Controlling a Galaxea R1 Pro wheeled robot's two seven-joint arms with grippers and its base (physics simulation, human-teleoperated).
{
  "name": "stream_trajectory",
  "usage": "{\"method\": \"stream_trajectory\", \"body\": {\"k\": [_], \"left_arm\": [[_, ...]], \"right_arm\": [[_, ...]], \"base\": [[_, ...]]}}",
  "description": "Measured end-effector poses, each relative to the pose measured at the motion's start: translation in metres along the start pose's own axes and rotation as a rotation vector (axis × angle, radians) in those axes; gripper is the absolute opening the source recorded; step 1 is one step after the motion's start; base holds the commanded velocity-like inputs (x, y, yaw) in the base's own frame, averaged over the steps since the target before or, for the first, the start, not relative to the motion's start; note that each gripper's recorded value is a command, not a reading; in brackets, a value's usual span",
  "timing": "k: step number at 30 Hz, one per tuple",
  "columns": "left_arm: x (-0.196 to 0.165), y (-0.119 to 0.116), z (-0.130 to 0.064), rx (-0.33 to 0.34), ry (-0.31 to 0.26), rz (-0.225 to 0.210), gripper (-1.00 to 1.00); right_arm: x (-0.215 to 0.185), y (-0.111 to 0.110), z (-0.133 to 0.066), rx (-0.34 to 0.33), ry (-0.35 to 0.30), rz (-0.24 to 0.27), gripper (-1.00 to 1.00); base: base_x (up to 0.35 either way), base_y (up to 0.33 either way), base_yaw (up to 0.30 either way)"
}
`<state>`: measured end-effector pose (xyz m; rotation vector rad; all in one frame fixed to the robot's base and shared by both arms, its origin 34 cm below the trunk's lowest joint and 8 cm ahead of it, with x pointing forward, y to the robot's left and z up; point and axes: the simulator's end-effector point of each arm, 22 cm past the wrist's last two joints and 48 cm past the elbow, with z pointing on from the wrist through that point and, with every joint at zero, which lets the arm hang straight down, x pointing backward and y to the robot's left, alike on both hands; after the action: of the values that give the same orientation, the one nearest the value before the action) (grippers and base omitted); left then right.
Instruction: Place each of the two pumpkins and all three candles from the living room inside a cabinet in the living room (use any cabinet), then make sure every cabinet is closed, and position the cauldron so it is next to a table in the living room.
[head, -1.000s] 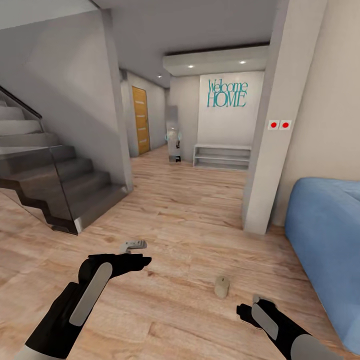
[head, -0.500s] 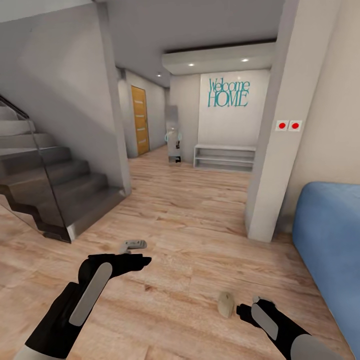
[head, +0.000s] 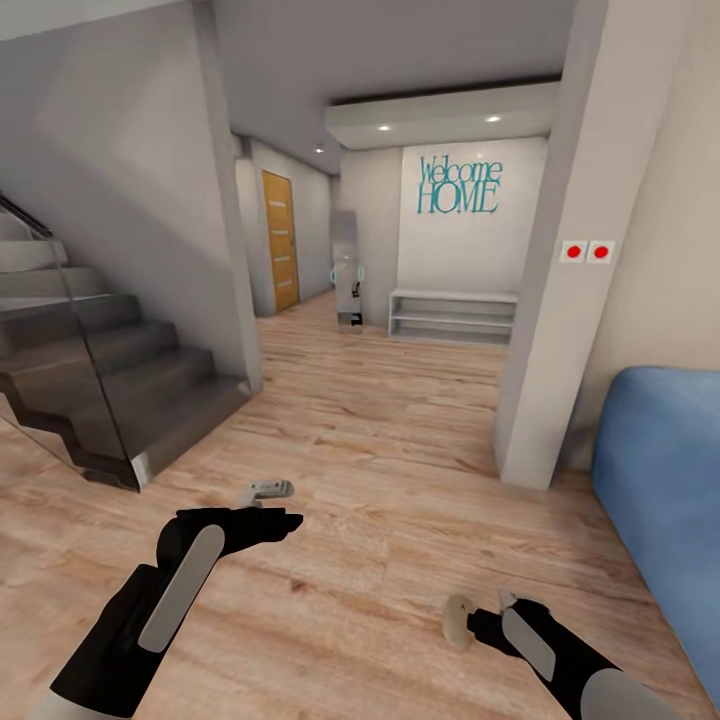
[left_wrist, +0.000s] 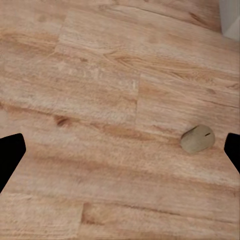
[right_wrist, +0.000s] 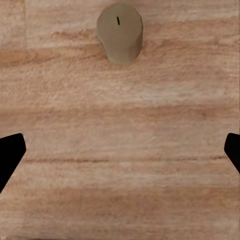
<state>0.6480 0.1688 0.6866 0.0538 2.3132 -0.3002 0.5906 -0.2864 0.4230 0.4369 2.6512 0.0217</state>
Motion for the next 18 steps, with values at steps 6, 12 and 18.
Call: {"method": "stream_trajectory", "body": {"k": [6, 12, 18], "left_arm": [[-0.0002, -0.0009, -0.0001, 0.002, -0.001, -0.001, 1.0], [-0.0002, -0.0008, 0.0, 0.001, -0.001, -0.001, 1.0], [-0.0003, -0.0017, 0.0, 0.003, -0.002, -0.002, 1.0]], "right_arm": [[0.0017, 0.0095, 0.0005, -0.052, 0.004, -0.008, 1.0], [0.0024, 0.0092, 0.0007, -0.051, 0.005, -0.009, 1.0], [0.0025, 0.009, 0.0008, -0.051, 0.006, -0.009, 1.0]], "base": [[0.192, 0.006, 0.0], [0.263, -0.011, 0.0], [0.247, -0.114, 0.0]]}}
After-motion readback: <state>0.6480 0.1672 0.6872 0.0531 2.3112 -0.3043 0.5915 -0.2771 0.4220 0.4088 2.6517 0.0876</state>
